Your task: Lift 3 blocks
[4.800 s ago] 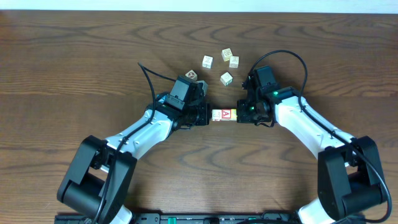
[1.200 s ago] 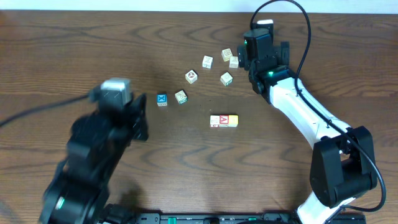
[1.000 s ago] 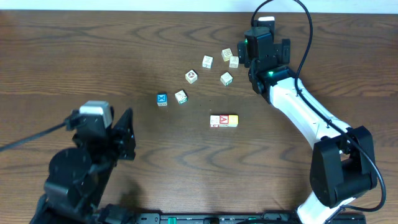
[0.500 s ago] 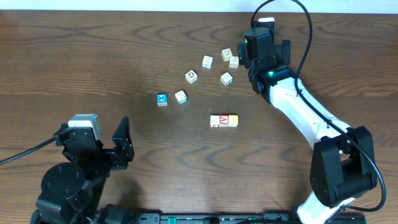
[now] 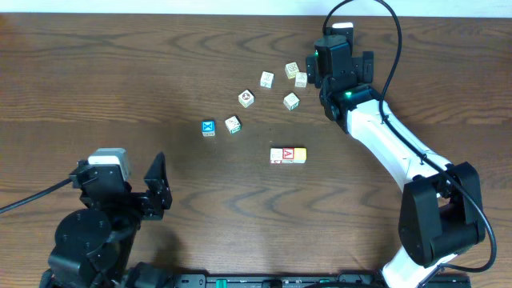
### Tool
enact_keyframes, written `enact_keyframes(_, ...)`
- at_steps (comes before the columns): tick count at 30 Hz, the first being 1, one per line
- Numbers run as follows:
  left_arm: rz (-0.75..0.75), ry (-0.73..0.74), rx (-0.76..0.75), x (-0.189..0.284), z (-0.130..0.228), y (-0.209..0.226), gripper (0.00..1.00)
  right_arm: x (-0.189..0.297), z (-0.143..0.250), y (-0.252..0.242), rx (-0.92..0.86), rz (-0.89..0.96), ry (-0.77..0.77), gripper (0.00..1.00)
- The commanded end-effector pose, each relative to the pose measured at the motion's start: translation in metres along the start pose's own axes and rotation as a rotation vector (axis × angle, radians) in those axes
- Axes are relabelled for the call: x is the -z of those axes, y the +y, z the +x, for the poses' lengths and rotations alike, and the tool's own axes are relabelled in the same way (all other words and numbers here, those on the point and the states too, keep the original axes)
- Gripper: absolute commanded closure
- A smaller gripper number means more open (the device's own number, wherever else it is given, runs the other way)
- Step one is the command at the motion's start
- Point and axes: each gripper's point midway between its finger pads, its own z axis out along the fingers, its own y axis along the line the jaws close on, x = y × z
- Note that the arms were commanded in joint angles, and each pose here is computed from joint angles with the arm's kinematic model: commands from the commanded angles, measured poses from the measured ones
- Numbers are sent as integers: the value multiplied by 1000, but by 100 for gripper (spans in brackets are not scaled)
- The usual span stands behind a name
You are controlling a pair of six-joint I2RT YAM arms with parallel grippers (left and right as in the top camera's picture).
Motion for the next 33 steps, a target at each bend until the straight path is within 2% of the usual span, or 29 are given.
enact_keyframes(1, -17, 12, -25, 5, 3, 4, 27, 2, -8, -8, -11, 21, -15, 1)
enact_keyframes(4, 3, 13, 27, 5, 2, 1, 27, 2, -8, -8, -11, 21, -15, 1)
enact_keyframes(9, -31, -118, 28, 1, -29, 4, 27, 2, -8, -8, -11, 21, -15, 1)
enact_keyframes(14, -43, -280, -164, -14, -65, -5, 27, 2, -8, -8, -11, 21, -15, 1)
enact_keyframes(18, -1, -351, -235, -18, -73, -13, 27, 2, -8, -8, -11, 21, -15, 1)
enact_keyframes(21, -2, -425, -234, -18, -75, -5, 27, 2, -8, -8, -11, 21, -15, 1)
enact_keyframes(25, -12, -481, -244, -17, -54, 10, 27, 2, -8, -8, -11, 21, -14, 1)
enact_keyframes(33, -70, -447, -213, -36, 29, 37, 27, 2, -8, -8, -11, 21, -15, 1)
